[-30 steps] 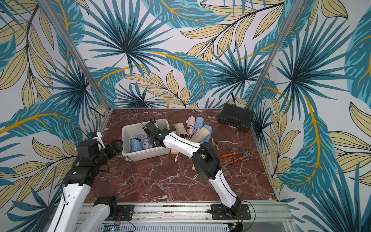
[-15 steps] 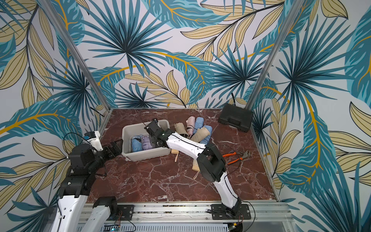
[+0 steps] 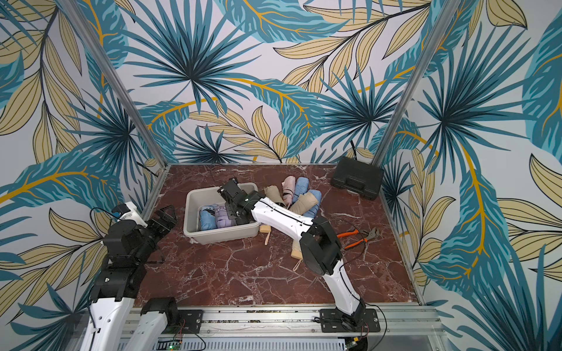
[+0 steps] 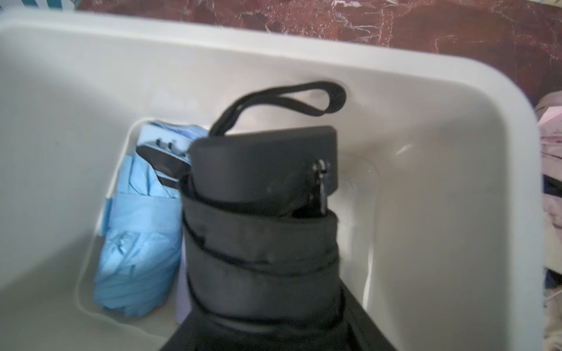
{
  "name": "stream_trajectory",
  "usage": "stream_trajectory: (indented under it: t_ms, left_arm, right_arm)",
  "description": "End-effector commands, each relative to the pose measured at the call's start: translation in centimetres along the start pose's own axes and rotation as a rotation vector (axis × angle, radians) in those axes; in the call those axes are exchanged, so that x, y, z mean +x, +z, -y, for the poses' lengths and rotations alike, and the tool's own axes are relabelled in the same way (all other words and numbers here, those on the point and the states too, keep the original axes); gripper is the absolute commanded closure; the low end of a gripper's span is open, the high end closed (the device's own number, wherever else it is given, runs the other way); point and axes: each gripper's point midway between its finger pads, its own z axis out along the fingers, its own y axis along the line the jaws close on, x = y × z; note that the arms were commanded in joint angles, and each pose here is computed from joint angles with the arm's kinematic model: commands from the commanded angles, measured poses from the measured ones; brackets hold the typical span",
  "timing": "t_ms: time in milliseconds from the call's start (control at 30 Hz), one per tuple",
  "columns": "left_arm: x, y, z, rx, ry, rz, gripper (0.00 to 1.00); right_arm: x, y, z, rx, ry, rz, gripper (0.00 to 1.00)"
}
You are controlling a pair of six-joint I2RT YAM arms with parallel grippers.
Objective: Put the umbrella into the storage box
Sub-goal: Place the umbrella in the storage box.
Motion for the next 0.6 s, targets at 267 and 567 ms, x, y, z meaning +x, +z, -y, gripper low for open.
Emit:
stream_trajectory:
  t_ms: [267, 567]
  left_arm:
    - [-1.6, 0.0, 1.6, 0.041, 0.099, 0.033, 0.13]
    - [-1.2, -0.7, 5.6, 0.212, 0.221, -0.05, 0.11]
  right_arm:
    - [-1.9, -1.3, -0.6, -0.031, 0.029, 0.029, 0.29]
    - [-5.3, -9.2, 2.1, 0.003, -0.036, 0.159, 0.28]
